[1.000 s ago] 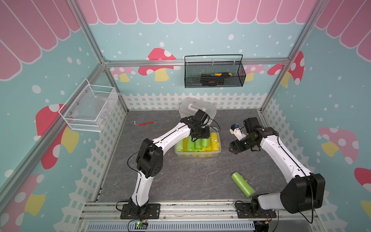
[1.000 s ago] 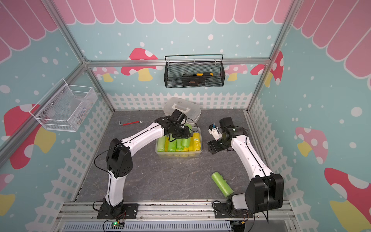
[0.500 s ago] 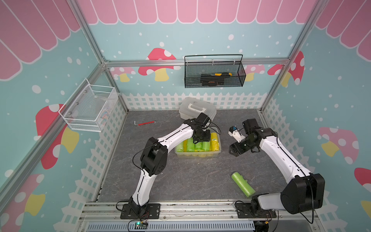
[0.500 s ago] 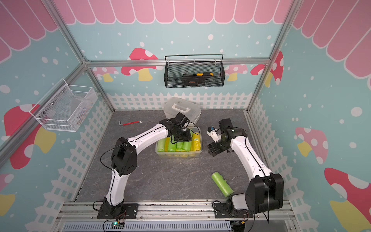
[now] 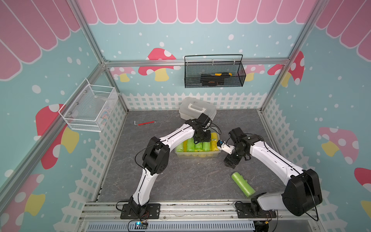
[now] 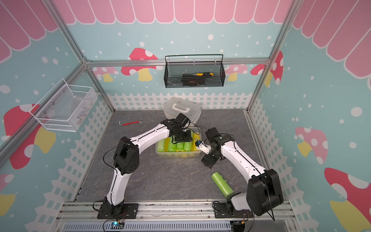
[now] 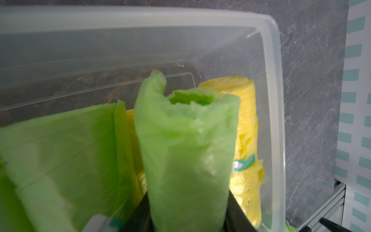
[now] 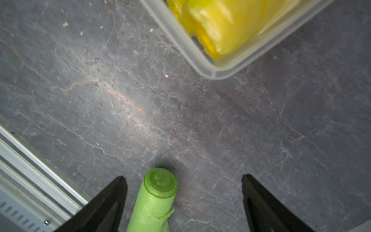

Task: Put the roll of trash bags into the storage box
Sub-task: Place the roll of trash bags in the storage box.

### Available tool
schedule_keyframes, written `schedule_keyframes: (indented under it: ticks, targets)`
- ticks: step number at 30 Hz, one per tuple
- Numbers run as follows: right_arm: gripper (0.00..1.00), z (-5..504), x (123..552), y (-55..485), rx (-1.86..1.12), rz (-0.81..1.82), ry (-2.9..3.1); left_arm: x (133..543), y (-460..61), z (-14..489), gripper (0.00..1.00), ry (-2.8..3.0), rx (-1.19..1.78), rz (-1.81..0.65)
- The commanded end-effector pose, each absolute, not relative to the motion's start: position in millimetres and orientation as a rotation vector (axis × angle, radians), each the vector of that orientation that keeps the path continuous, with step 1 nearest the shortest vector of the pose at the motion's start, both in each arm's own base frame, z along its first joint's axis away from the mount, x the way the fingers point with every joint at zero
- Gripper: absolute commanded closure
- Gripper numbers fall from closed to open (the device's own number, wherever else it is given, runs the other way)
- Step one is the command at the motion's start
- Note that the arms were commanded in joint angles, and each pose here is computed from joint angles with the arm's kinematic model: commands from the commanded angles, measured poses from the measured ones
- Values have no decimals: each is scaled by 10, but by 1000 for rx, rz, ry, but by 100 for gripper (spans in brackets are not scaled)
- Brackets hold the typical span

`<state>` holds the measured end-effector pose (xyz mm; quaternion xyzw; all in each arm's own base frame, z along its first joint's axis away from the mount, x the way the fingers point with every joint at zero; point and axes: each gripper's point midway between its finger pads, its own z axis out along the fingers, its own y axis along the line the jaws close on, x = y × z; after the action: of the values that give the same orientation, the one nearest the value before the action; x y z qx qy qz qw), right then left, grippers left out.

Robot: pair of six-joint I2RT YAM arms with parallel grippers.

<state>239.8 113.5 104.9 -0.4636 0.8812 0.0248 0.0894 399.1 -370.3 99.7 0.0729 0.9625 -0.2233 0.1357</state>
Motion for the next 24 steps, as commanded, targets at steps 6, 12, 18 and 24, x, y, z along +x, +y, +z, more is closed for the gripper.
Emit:
schedule_keyframes:
  ticks: [6,12,18,24]
  targets:
    - [7,963,2184,883,-1596,-57,2673,4040,-3830,1065,51,2762,218,-683]
    - [7,938,2027,828,-1698,-30,2695,4047,-3806,1218,46,2731,221,-691]
    - [5,913,1859,763,-1739,0,2793,4091,-3817,1581,44,2651,234,-728]
    - [4,792,1777,736,-1771,21,2831,4028,-3735,1830,42,2604,234,-738]
